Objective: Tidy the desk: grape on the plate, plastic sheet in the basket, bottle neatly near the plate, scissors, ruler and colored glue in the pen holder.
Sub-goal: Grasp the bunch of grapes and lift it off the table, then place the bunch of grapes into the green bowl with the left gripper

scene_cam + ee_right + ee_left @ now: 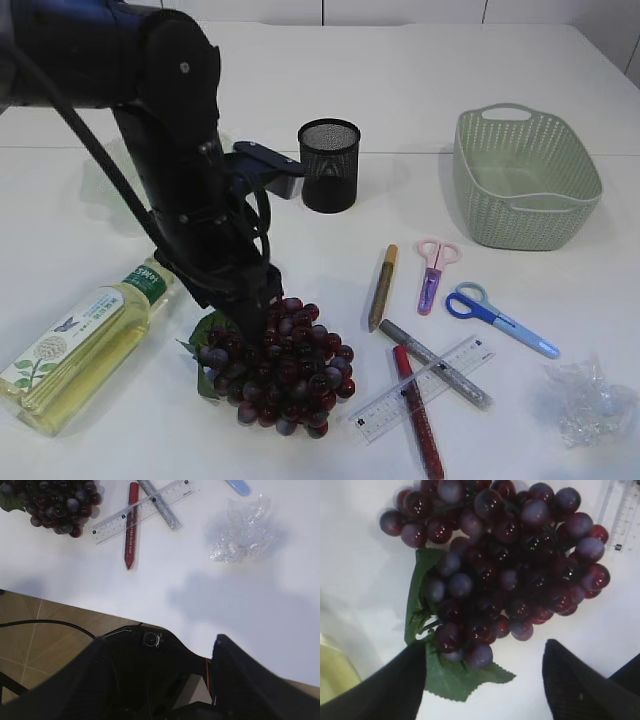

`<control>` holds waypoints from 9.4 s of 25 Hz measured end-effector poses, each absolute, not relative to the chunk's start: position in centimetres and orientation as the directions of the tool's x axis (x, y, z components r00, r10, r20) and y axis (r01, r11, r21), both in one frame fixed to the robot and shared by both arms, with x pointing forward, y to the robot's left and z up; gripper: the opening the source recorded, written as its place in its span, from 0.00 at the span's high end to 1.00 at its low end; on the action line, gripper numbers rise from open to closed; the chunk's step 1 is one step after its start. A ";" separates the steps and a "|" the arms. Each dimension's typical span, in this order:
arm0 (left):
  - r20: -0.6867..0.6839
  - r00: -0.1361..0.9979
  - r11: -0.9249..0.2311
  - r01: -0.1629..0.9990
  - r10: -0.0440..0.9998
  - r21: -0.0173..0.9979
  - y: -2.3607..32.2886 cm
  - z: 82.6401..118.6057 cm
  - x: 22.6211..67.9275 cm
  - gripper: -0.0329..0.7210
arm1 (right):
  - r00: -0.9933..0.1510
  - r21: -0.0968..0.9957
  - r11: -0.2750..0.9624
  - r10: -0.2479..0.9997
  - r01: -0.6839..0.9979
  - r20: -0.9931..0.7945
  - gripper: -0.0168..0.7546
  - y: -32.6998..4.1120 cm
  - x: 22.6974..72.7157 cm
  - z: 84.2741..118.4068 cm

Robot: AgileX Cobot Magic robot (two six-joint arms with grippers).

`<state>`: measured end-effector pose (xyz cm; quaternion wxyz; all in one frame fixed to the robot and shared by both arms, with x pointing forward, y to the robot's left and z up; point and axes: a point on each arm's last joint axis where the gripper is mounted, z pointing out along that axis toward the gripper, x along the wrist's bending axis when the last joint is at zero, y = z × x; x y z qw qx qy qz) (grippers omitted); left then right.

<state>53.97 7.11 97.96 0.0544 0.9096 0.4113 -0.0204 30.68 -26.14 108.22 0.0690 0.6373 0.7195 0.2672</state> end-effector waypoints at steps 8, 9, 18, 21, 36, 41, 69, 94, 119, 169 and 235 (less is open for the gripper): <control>-0.077 0.661 -0.664 0.748 0.746 -0.011 6.9 94.8 54.4 0.25 | -0.177 0.464 0.047 0.954 0.885 0.241 0.33 -26.2 30.6 108.2; -0.077 0.663 -0.666 0.745 0.744 -0.026 6.9 94.5 54.4 0.25 | -0.177 0.464 0.047 0.954 0.885 0.241 0.33 -26.2 30.6 108.2; -0.057 0.674 -0.676 0.733 0.736 -0.074 6.9 92.3 54.8 0.25 | -0.177 0.462 0.047 0.955 0.885 0.240 0.33 -26.2 30.6 108.2; -0.050 0.676 -0.678 0.733 0.735 -0.057 6.8 91.7 55.1 0.25 | -0.176 0.461 0.048 0.955 0.886 0.240 0.33 -26.2 30.6 108.2; -0.052 0.675 -0.677 0.732 0.736 -0.079 6.5 89.6 55.5 0.41 | -0.175 0.461 0.046 0.955 0.886 0.241 0.33 -26.2 30.6 108.2; -0.056 0.674 -0.676 0.731 0.737 -0.096 6.6 89.7 55.4 0.68 | -0.175 0.467 0.046 0.955 0.883 0.238 0.33 -26.2 30.6 108.2; -0.124 0.651 -0.639 0.759 0.749 0.123 7.1 103.1 53.2 0.78 | -0.173 0.473 0.050 0.960 0.880 0.221 0.33 -26.3 30.7 108.2; 0.043 0.558 -0.528 0.752 0.828 0.395 9.1 112.9 54.0 0.78 | -0.171 0.457 0.056 0.961 0.888 0.215 0.33 -26.4 30.6 108.1; -0.003 0.188 -0.156 0.826 0.982 0.542 18.7 118.0 58.8 0.78 | -0.173 0.451 0.053 0.958 0.891 0.230 0.33 -26.3 30.5 108.1; 0.019 0.088 -0.084 0.830 0.996 0.551 21.3 100.1 72.6 0.78 | -0.173 0.450 0.052 0.957 0.891 0.231 0.34 -26.3 30.5 108.1; -0.159 0.051 0.006 0.942 0.986 0.335 22.1 104.0 71.9 0.35 | -0.070 0.455 -0.025 0.979 0.890 0.190 0.34 -27.0 30.8 108.0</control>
